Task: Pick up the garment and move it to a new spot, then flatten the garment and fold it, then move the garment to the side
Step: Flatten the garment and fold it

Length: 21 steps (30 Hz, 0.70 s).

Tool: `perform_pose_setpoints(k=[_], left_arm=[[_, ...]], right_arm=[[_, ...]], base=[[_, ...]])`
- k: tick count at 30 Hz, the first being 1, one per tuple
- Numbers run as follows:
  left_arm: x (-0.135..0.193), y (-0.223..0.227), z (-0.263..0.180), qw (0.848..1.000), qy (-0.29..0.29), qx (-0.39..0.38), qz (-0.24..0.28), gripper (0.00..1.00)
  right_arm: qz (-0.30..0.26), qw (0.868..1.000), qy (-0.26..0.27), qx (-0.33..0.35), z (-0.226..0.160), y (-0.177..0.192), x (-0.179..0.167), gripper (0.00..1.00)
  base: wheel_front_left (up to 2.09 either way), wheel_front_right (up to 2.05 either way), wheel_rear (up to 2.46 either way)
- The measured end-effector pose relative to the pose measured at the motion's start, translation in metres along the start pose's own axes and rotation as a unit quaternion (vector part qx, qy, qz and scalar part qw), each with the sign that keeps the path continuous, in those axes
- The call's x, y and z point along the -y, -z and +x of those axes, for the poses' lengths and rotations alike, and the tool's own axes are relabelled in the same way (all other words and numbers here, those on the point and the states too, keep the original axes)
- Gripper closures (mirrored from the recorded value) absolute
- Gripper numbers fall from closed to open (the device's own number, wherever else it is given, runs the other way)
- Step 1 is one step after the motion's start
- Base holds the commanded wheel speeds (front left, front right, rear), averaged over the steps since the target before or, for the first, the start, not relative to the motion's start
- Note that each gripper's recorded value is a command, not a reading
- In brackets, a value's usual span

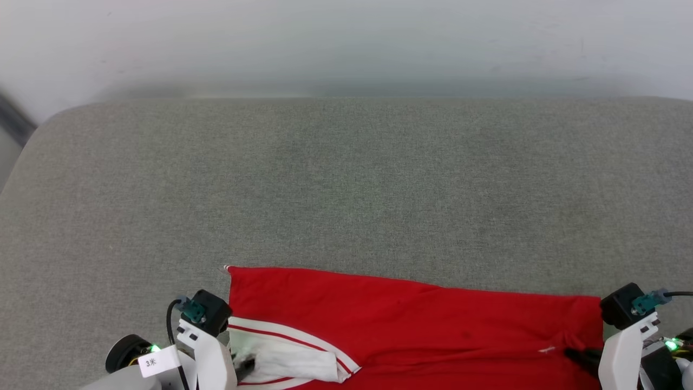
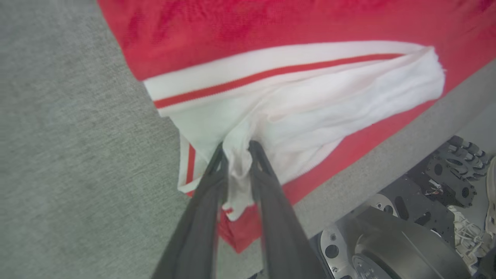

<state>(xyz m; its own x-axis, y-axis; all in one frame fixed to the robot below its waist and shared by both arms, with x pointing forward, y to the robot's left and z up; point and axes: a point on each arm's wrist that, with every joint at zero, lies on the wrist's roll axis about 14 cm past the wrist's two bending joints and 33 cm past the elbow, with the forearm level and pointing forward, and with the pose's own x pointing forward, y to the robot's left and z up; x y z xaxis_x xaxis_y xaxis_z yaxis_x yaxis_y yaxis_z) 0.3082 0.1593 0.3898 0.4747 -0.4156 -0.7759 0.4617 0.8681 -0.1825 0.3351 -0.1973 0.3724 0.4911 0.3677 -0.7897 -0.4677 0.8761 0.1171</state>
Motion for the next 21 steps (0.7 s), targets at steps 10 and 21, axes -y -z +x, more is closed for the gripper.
perform_pose_setpoints(k=[10, 21], left_arm=[[-0.019, -0.063, -0.032, 0.981, -0.073, 0.182, 0.011, 0.00], [-0.046, -0.101, -0.065, 0.916, -0.194, 0.351, 0.006, 0.00]], right_arm=[[-0.023, 0.991, 0.021, 0.129, -0.034, -0.057, 0.010, 0.00], [0.091, 0.981, 0.064, 0.156, -0.058, -0.061, 0.057, 0.00]], base=[[0.00, 0.00, 0.00], [0.00, 0.00, 0.00]])
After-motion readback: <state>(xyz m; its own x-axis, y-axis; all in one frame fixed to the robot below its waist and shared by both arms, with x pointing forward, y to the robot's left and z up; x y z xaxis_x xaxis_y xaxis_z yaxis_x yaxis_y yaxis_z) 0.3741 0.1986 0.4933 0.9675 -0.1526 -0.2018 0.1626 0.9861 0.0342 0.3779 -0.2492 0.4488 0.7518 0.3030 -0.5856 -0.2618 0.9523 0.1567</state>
